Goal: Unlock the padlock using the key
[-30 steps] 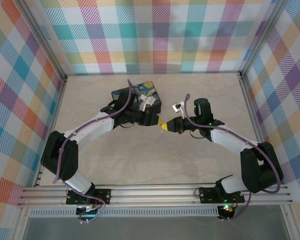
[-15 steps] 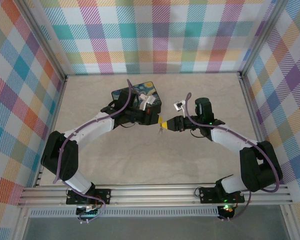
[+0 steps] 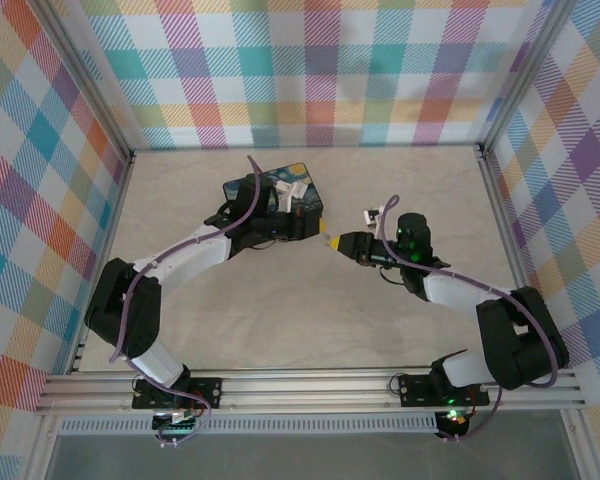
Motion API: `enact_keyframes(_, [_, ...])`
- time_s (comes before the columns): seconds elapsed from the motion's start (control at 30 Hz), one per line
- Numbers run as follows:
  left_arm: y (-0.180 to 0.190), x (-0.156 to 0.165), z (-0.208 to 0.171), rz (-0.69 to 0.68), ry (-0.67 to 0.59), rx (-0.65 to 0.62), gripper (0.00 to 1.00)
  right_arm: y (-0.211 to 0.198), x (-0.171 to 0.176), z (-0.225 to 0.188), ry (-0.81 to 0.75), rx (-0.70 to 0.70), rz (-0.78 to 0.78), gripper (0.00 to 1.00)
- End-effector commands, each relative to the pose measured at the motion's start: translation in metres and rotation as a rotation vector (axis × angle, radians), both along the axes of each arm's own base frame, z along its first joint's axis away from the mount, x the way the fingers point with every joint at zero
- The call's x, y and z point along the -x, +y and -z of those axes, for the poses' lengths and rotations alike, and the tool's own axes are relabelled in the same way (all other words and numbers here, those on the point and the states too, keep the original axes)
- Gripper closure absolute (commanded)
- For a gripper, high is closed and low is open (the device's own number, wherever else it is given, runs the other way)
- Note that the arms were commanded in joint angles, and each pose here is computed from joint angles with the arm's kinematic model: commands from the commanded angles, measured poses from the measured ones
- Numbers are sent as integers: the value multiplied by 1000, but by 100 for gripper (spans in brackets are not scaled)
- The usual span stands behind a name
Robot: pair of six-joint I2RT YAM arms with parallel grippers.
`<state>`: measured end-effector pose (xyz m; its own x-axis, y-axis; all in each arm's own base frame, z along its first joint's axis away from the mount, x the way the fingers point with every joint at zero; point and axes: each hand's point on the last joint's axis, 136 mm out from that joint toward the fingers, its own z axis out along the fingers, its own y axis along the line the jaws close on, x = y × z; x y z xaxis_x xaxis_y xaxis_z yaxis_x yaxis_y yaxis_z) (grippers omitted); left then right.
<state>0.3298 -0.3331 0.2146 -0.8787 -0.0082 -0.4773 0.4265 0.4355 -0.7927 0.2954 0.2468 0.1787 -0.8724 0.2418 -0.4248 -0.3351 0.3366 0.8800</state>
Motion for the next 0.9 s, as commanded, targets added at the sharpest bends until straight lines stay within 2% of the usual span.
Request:
enact_keyframes(0.0, [0,-6,2,-17,-2,18,100,-3,-7,-34,-87,-64,73,59])
enact_keyframes(0.53, [0,-5,1,-23,6,36,100,15,-10,-31,-93,-78,41,62])
enact_keyframes(0.87, [0,-5,2,-24,3,35,100,24,-9,-35,-94,-120,12,77])
